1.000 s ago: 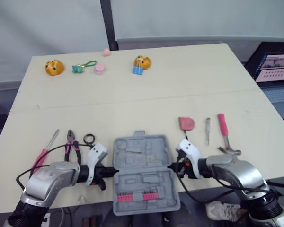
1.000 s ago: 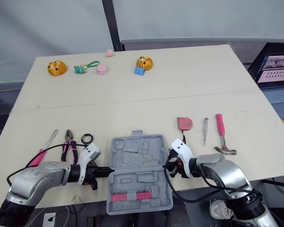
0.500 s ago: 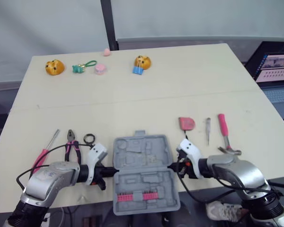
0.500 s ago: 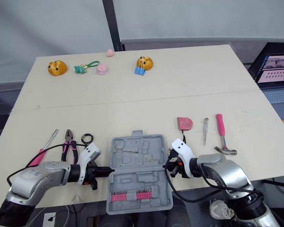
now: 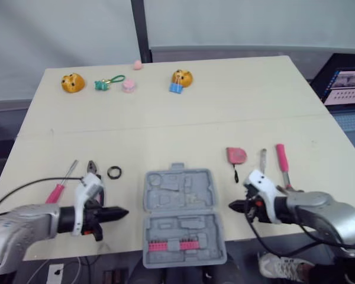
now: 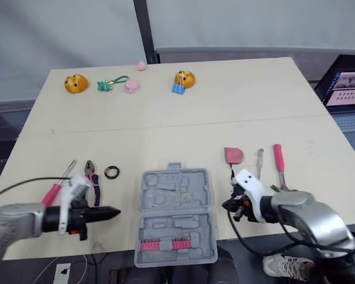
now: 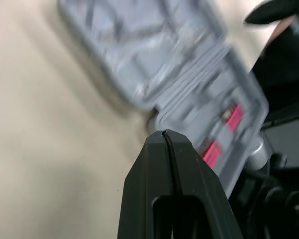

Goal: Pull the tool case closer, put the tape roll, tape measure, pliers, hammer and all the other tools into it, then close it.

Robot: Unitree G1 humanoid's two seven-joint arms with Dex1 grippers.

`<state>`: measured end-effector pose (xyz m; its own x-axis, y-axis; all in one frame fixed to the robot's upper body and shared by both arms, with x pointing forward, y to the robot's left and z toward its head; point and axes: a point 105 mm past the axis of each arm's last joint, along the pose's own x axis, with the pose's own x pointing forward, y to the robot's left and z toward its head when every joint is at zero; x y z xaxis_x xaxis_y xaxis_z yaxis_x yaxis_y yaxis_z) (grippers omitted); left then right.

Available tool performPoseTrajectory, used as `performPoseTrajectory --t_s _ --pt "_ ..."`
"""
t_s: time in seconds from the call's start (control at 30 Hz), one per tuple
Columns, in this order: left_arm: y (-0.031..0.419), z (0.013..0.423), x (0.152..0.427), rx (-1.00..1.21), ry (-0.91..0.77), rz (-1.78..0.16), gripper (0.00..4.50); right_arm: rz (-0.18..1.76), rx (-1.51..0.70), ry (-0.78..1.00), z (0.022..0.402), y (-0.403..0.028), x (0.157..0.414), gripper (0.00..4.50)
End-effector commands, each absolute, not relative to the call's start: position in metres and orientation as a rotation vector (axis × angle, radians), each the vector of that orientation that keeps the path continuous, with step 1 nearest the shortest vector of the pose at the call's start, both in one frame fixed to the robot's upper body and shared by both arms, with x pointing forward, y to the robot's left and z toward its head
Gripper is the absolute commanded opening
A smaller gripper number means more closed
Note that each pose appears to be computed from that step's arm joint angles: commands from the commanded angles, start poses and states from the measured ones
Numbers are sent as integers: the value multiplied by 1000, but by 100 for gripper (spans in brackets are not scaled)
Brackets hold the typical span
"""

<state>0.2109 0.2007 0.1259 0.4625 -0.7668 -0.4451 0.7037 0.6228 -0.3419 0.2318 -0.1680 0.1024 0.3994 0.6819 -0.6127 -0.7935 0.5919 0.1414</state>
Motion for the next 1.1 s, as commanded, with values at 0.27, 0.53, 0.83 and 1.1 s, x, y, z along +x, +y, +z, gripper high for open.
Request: performPoseTrajectory --t_s 0.27,0.53,0.83,1.1 --pt "253 164 174 -117 185 -725 0 921 -122 501 148 -206 191 3" --pt "288 115 135 -97 351 -535 0 907 -109 472 127 -204 178 3" --pt "285 107 133 -96 352 -537 357 925 -82 534 116 -198 166 222" --pt "278 95 141 -18 461 -606 450 949 -168 409 138 -188 175 448"
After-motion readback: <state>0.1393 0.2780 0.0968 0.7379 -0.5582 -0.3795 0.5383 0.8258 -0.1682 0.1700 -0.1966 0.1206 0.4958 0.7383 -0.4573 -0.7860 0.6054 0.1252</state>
